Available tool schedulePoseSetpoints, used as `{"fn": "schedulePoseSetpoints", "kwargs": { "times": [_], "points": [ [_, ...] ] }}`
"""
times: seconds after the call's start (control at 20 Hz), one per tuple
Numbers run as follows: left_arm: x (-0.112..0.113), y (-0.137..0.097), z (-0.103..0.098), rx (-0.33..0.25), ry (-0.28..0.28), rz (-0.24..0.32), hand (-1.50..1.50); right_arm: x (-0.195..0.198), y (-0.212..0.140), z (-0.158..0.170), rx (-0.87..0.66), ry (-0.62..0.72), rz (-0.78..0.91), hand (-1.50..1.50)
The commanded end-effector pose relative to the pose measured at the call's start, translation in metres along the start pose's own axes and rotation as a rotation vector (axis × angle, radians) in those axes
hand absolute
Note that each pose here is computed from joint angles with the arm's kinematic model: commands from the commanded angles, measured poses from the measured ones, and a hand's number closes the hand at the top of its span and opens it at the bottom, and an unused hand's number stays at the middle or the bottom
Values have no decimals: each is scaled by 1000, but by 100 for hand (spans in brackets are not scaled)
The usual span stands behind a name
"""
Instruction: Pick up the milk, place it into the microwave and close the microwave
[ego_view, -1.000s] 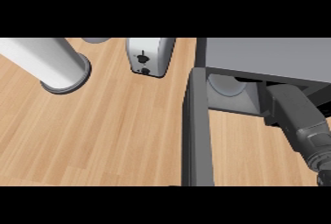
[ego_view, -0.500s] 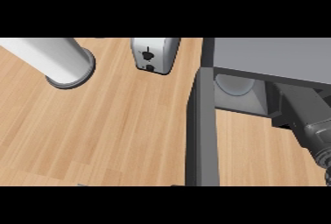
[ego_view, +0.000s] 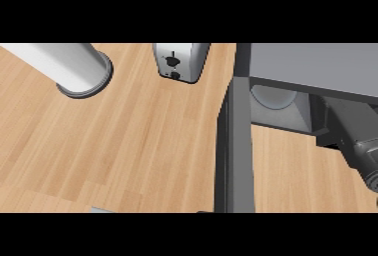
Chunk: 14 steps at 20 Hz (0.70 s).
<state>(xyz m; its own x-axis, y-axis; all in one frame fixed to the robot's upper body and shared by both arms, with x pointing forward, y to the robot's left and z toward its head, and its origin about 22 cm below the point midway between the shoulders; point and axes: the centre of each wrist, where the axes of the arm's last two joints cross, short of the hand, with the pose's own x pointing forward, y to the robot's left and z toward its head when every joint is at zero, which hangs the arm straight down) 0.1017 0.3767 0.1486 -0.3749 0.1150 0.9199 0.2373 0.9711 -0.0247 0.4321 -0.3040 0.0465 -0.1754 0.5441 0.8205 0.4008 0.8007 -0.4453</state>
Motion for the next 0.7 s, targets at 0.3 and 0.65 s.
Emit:
{"fn": "schedulePoseSetpoints", "kwargs": {
  "times": [0.3, 0.65],
  "points": [
    [-5, 1, -9, -29, 14, -8, -150, 29, 20, -14, 204, -56, -90, -150],
    [-10, 4, -14, -33, 28, -11, -150, 56, 49, -16, 208, -45, -33, -150]
  ]
}}
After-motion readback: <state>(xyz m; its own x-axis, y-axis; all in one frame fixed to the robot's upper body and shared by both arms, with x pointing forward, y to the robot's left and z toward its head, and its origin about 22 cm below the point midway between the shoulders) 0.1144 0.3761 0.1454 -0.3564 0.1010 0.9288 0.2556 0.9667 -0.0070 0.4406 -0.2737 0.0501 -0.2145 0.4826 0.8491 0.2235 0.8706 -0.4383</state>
